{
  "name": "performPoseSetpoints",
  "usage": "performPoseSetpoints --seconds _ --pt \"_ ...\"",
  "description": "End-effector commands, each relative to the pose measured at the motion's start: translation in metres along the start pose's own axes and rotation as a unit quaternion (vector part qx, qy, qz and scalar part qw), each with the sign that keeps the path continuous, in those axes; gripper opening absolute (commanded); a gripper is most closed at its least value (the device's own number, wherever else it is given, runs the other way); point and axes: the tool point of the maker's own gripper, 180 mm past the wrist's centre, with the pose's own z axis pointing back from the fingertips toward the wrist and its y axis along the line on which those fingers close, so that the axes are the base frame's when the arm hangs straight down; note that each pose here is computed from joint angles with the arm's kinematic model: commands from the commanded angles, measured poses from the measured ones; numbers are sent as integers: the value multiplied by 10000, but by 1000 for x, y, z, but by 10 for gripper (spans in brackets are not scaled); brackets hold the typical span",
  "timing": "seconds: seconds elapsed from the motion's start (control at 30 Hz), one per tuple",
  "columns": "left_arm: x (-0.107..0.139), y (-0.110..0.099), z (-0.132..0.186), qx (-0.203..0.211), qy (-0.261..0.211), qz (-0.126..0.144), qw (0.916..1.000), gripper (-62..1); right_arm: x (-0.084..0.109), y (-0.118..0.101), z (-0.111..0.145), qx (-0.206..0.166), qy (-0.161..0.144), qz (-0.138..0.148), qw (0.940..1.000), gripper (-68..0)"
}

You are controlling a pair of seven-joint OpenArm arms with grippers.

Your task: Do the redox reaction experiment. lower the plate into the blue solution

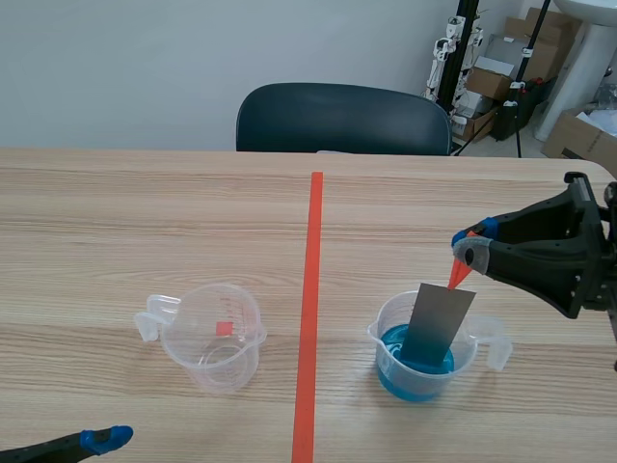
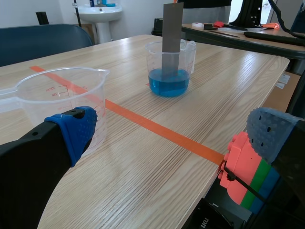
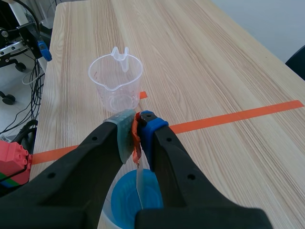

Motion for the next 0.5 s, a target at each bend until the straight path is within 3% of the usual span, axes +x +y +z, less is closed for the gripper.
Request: performPoseSetpoints --seconds 0.0,0.27,0.47 --pt "10 2 0 43 -263 -12 9996 14 11 -5 3 -1 -105 59 9999 -671" --pt "10 2 0 43 -263 -12 9996 14 10 -5 3 -1 -93 57 9999 -671" --pt "10 2 0 43 -263 -12 9996 14 -3 -5 3 -3 283 57 9996 -671"
